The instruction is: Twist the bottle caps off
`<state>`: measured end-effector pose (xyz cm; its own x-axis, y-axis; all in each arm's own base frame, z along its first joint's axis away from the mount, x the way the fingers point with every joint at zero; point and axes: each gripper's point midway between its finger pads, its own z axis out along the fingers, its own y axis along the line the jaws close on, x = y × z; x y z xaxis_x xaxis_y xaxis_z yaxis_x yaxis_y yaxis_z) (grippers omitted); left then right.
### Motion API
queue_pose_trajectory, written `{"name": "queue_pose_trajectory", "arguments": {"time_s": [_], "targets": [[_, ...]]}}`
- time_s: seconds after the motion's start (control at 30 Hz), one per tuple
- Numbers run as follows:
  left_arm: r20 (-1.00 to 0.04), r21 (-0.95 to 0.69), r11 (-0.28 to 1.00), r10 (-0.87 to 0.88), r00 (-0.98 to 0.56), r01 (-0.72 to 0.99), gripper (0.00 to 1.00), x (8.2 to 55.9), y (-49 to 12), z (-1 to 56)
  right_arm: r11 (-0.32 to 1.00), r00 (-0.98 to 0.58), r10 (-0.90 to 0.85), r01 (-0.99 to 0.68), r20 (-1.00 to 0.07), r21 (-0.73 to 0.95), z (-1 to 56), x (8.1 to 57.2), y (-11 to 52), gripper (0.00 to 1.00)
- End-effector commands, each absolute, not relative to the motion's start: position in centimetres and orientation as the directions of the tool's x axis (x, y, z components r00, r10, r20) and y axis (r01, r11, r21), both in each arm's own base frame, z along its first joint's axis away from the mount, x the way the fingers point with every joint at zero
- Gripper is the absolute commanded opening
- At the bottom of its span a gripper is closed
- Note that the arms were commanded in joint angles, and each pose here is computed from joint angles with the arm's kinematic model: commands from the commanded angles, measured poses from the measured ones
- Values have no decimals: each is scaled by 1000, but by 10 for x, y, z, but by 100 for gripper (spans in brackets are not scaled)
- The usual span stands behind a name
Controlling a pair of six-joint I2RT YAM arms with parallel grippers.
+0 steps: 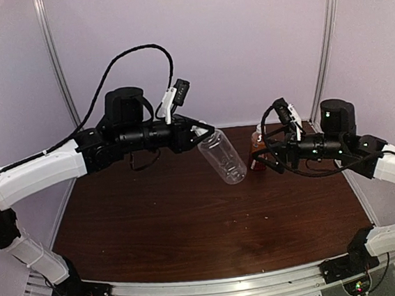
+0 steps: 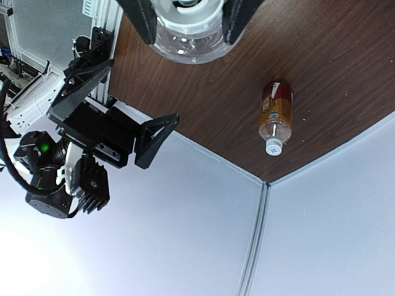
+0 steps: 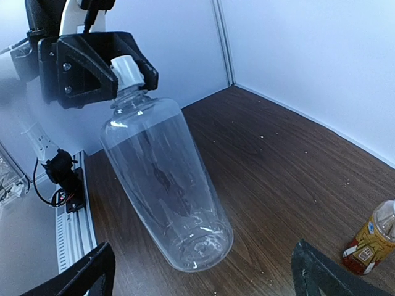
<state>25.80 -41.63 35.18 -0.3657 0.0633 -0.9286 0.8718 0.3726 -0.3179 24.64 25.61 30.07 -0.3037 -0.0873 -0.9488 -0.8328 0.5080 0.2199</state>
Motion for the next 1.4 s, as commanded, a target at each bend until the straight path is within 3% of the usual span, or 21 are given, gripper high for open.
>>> {"name": "queue_pose_trajectory", "arguments": {"time_s": [0.0,0.17,0.6,1.37], "targets": [[-926,-359,283,7,-376,889,11,244,-416,376,451,-219,-158,-883,-963,127,314,237,282,100],[-917,-387,251,-8,-398,887,10,237,-415,374,425,-168,-274,-905,-947,38,305,234,306,99],[-905,-423,168,-33,-423,891,10,219,-410,376,364,-141,-395,-931,-908,-15,273,236,344,86],[-875,-483,151,-81,-476,862,7,218,-399,369,334,-102,-375,-942,-921,-31,264,240,358,93]]}}
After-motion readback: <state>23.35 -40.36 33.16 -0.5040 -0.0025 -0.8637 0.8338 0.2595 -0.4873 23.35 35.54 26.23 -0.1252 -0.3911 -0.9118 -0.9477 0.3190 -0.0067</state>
